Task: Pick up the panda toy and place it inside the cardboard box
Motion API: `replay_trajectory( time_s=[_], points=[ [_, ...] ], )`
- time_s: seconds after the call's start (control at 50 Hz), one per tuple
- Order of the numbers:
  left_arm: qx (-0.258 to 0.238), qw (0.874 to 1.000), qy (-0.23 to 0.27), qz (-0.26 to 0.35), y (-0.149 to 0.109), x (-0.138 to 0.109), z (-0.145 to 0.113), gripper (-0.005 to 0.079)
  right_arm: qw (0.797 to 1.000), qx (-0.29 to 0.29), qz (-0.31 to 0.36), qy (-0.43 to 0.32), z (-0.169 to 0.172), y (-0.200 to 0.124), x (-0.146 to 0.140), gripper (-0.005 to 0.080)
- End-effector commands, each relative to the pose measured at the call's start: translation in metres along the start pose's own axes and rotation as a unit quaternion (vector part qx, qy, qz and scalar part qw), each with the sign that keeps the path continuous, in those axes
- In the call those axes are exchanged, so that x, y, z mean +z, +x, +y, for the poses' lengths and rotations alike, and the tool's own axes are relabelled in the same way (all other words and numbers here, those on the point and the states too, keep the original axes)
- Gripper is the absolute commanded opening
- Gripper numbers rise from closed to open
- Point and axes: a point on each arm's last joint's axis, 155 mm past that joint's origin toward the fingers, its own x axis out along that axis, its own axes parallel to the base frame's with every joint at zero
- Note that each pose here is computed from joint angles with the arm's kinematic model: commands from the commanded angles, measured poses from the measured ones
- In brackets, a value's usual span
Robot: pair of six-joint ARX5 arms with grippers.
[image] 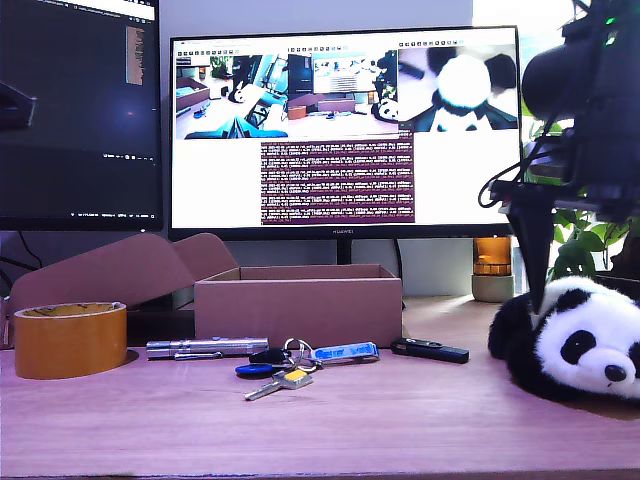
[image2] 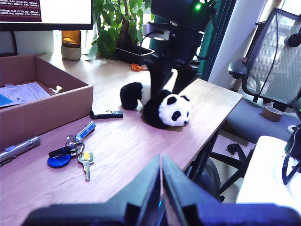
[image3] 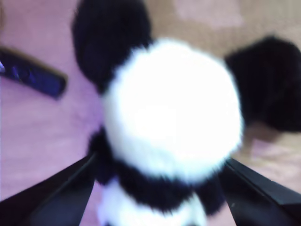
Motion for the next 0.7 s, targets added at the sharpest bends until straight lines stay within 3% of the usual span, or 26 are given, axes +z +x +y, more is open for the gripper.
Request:
replay_trajectory(
  time_s=[0.0, 0.6, 0.68],
  points=[
    [0.001, 1.000, 0.001, 0.008, 0.002, -0.008, 0.002, -0.0019, 1.000, 0.003, -0.008, 0.006, 0.003, 0.001, 0.007, 0.0728],
    [0.002, 1.000, 0.000, 0.009, 0.002, -0.008, 0.002, -0.0019, 0.997, -0.023, 0.007, 0.068, -0.006, 0.021, 0.007, 0.0719],
    [0.002, 1.000, 0.000, 0.009, 0.002, -0.008, 0.002, -0.0019, 0.997, -0.023, 0.007, 0.068, -0.006, 0.021, 0.007, 0.0678]
  ],
)
